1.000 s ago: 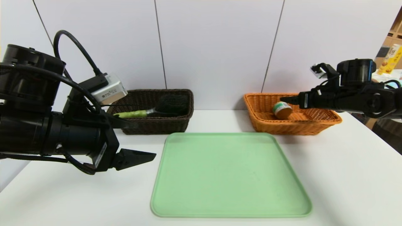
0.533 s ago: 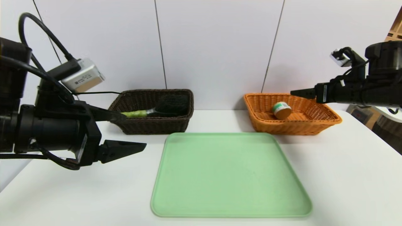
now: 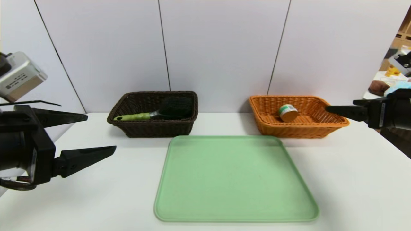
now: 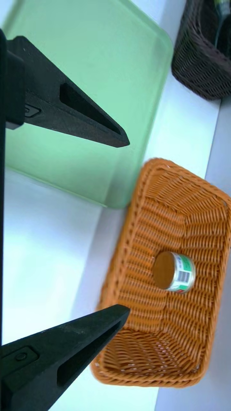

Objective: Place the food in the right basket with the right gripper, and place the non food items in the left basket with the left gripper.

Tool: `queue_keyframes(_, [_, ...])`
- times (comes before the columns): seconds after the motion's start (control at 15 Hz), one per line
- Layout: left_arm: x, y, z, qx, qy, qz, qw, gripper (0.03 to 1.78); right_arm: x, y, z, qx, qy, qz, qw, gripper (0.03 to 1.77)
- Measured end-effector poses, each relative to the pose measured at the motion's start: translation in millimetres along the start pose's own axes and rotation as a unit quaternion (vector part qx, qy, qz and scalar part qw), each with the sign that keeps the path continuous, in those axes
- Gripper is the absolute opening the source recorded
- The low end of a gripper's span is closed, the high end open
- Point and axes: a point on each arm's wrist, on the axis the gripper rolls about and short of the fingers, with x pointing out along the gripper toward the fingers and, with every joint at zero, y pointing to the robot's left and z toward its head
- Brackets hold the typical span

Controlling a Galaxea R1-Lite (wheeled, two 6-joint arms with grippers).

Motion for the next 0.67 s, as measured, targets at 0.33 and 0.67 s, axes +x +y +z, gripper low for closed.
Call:
queue_keyframes(0.33, [-28.6, -3.8, -32.3, -0.021, 0.003, 0.053, 0.9984, 1.69, -52.5, 23.0, -27.2, -0.005, -0.014, -0.005, 0.9999, 1.69])
queue_keyframes(0.67, [-50.6, -13.0, -64.5, -0.037, 0.006, 0.102, 0.9941, 1.69, -91.0, 39.4, -50.2, -0.011, -0.032, -0.018, 0.9993, 1.69])
